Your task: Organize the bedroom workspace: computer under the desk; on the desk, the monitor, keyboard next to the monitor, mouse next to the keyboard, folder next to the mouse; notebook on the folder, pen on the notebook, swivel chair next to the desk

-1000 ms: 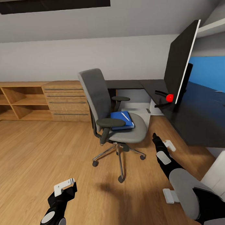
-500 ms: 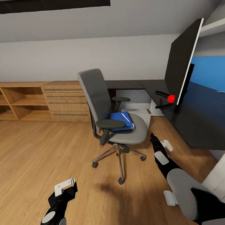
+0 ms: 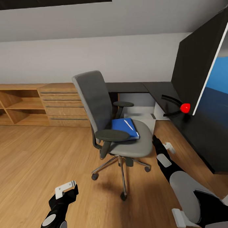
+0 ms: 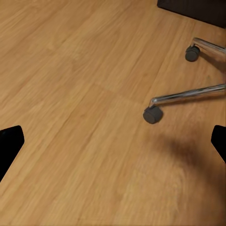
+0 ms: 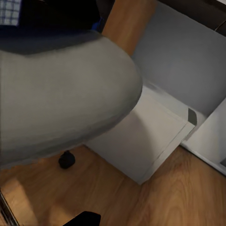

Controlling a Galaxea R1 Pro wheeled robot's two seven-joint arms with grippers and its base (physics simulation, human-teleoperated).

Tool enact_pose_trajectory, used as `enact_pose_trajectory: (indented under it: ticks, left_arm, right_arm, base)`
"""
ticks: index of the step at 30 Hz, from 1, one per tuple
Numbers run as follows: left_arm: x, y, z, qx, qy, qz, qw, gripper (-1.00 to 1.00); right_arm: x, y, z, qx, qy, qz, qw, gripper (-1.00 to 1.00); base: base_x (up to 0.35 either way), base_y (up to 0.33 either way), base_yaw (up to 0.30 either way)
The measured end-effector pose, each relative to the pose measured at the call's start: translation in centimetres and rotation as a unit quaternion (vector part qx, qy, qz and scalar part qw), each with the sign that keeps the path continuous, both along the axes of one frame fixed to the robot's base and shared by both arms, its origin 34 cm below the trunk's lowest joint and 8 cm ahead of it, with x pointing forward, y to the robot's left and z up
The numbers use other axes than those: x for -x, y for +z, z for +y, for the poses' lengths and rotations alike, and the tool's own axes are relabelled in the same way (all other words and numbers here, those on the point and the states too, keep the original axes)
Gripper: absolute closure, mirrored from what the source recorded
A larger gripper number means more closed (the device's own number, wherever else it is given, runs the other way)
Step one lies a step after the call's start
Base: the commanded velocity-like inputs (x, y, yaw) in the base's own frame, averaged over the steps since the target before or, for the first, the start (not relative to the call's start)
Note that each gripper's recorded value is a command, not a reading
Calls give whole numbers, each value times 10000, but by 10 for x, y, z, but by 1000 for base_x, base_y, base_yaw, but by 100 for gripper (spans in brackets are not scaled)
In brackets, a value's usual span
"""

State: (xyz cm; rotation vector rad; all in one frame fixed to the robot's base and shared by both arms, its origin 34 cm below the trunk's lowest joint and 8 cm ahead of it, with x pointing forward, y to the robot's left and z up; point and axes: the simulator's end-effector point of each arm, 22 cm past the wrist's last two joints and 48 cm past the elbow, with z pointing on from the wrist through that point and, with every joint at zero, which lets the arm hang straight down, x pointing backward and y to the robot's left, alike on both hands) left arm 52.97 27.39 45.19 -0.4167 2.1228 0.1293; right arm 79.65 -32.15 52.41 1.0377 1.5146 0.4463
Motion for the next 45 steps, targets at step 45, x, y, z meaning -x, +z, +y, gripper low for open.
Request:
enact_pose_trajectory:
  ticks: [45]
  left_arm:
    - [0, 0, 3, -1, 38, 5, 10000, -100]
  right_arm:
    - [12, -46, 18, -846, 322, 644, 9938, -100]
  base:
    - [42, 0, 0]
